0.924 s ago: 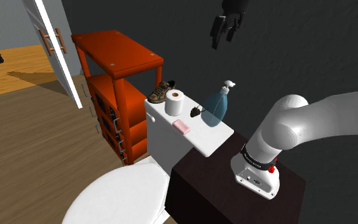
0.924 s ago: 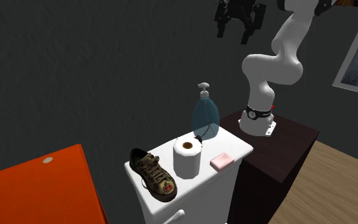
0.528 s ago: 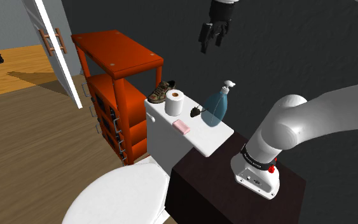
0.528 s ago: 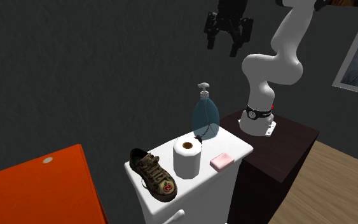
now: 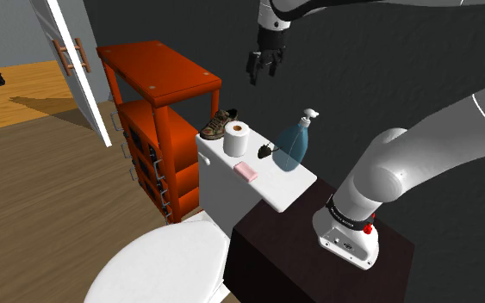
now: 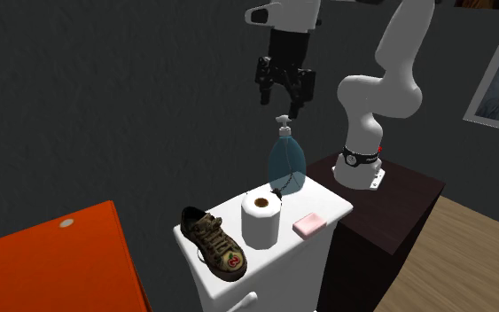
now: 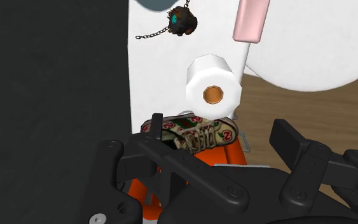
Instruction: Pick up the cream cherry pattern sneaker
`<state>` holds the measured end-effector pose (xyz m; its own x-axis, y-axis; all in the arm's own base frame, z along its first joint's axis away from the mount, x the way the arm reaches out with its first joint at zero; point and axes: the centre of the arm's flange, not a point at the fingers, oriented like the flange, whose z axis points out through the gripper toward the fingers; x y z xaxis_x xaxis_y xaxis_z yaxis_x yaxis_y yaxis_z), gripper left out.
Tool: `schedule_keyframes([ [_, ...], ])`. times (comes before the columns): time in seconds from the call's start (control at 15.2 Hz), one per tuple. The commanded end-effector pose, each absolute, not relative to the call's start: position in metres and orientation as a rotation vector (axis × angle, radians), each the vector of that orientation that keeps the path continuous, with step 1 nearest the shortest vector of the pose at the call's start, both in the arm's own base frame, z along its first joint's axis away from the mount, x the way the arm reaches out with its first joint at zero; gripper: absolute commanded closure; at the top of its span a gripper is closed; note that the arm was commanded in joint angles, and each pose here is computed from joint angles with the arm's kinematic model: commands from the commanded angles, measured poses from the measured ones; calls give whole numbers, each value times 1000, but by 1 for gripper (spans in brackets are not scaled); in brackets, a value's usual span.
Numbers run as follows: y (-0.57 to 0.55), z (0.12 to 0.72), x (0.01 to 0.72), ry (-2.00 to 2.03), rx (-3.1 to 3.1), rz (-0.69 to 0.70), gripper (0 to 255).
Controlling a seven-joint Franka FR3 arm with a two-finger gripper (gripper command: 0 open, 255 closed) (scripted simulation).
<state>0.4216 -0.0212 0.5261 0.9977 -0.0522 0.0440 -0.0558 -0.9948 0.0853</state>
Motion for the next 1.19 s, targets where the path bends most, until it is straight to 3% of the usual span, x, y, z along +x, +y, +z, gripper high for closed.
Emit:
schedule_keyframes([
  [0.0,-25,508,441,-84,3058,58,0],
  [1.12,-52,350,605,-99,3099,-7,0],
])
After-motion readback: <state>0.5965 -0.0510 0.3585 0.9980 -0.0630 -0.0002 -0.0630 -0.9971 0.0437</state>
